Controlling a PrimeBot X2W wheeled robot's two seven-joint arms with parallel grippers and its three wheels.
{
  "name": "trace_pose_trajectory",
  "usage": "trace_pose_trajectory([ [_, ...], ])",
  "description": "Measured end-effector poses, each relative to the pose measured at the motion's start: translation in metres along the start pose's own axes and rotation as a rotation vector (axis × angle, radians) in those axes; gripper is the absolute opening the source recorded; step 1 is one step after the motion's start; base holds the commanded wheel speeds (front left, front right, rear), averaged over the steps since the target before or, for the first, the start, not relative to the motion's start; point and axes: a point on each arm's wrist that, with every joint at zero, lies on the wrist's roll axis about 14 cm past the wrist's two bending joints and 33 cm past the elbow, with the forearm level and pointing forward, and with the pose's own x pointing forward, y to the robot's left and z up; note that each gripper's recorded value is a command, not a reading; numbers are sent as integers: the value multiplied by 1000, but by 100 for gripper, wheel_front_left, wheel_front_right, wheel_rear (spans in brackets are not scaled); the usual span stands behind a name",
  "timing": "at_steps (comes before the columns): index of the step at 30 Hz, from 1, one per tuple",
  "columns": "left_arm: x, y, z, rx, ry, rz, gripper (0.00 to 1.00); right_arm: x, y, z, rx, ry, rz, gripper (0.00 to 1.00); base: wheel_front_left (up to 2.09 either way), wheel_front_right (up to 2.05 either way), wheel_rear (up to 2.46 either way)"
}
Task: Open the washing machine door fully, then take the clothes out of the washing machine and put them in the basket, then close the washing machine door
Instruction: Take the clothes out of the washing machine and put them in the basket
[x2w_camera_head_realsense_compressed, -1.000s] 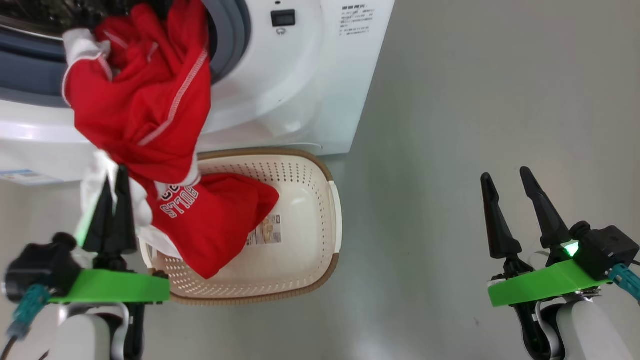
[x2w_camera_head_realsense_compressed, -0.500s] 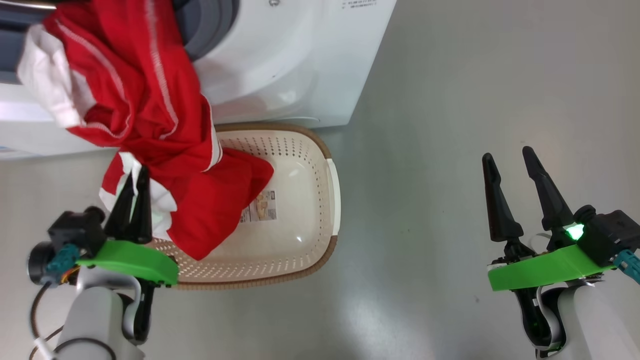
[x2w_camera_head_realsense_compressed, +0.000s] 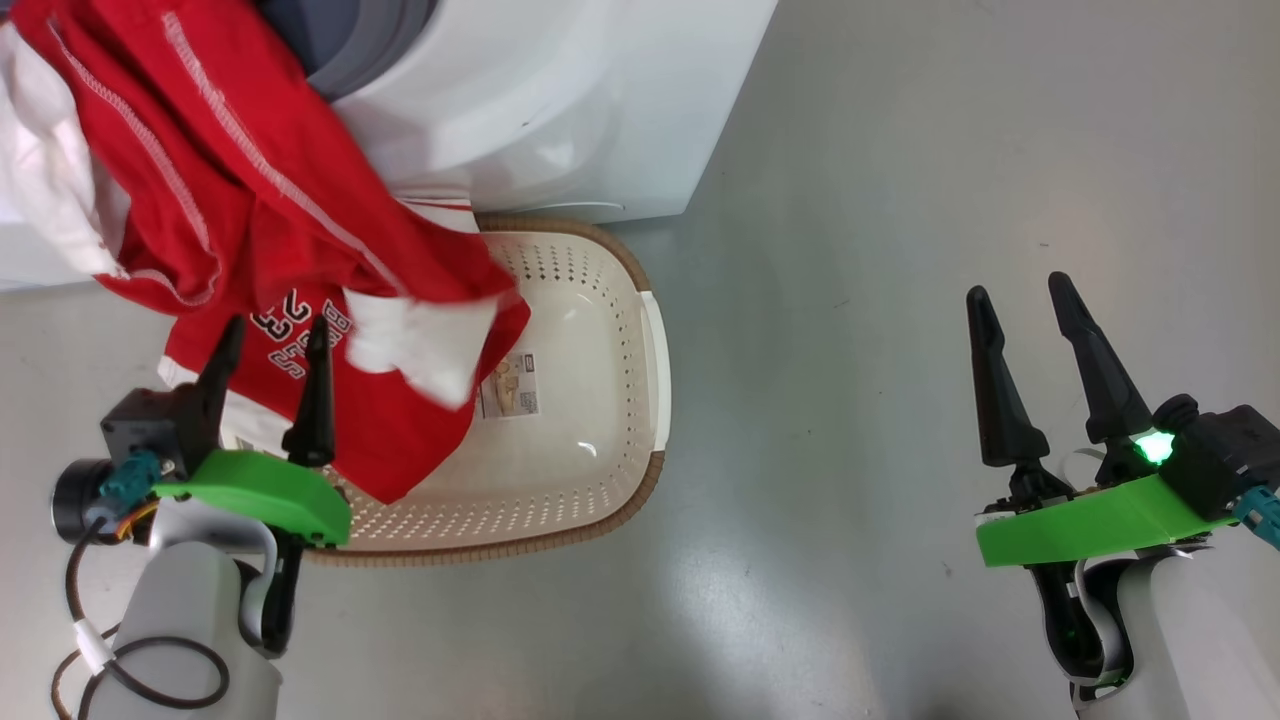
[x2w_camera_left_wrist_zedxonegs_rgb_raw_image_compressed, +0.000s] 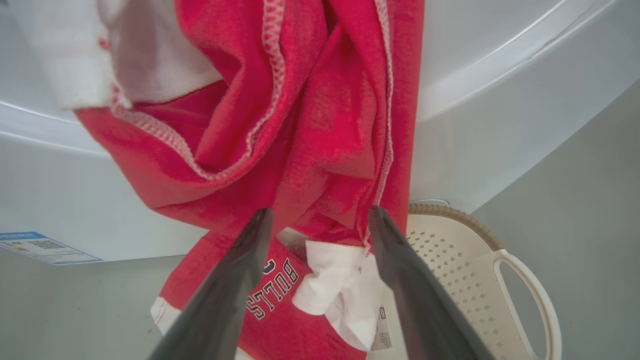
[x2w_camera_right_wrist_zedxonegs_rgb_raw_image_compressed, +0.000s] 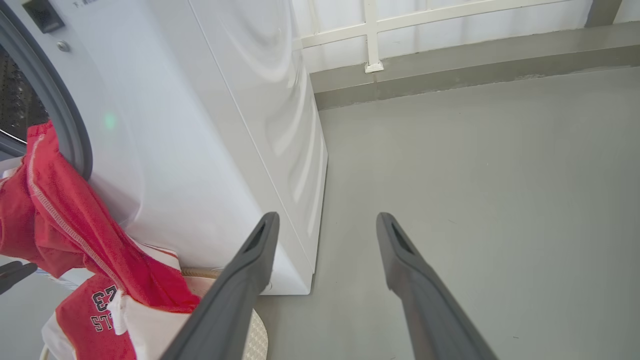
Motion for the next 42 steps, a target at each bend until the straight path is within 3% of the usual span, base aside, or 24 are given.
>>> trace_pose_trajectory([
  [12,-1,1,11,1,-26,5,100,0,4,4,2,-9,9,100,0,0,0],
  [24,-9,3,60,19,-163,9,100,-1,12,16,5,-39,30,100,0,0,0],
  [42,-62,37,75,12,-255,119,100,-1,22,22,2,-54,54,100,0,0,0],
])
